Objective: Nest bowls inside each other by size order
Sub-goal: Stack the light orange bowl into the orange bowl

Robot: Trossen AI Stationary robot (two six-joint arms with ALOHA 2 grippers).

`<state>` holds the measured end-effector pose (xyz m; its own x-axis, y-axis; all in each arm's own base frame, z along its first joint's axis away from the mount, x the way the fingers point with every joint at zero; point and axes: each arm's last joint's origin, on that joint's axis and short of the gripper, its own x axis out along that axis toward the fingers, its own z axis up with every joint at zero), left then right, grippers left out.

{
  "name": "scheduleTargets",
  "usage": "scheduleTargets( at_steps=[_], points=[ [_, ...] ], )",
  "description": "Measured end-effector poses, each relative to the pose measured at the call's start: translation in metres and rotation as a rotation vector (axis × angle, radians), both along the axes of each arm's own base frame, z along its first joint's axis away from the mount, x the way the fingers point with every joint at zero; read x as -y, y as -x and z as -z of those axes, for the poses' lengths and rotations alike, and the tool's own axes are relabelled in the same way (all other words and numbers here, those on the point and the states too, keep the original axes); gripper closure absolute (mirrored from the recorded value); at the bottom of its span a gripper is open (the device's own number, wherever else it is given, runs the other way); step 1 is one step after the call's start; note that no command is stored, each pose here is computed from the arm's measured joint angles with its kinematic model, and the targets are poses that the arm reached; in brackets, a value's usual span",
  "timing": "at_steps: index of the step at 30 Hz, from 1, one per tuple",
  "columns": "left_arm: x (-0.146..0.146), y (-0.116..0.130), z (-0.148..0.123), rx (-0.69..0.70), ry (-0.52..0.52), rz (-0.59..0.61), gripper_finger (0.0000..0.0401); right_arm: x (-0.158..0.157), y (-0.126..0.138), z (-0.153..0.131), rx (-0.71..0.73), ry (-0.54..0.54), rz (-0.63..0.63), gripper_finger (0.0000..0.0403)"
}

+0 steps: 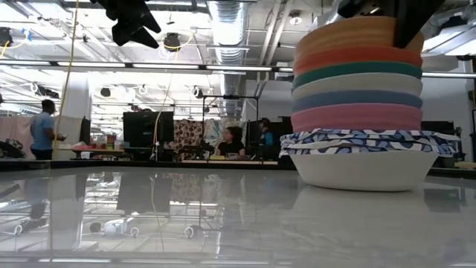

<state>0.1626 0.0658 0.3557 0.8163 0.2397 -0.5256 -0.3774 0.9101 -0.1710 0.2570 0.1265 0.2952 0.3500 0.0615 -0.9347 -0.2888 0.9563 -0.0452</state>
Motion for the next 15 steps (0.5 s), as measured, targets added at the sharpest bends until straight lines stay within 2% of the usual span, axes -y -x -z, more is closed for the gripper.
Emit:
scheduleTargets(
  at_steps=[7,15],
  points=[
    [0.000,0.000,0.000,0.000,0.000,0.000,0.0173,0.007,-0.001,-0.001,-0.005,-0.002,0.023,0.0348],
    [0.000,0.000,0.000,0.000,0.001,-0.001,0.0173,0.019,0.004,-0.014,0.042,-0.040,0.091,0.0320]
  ],
)
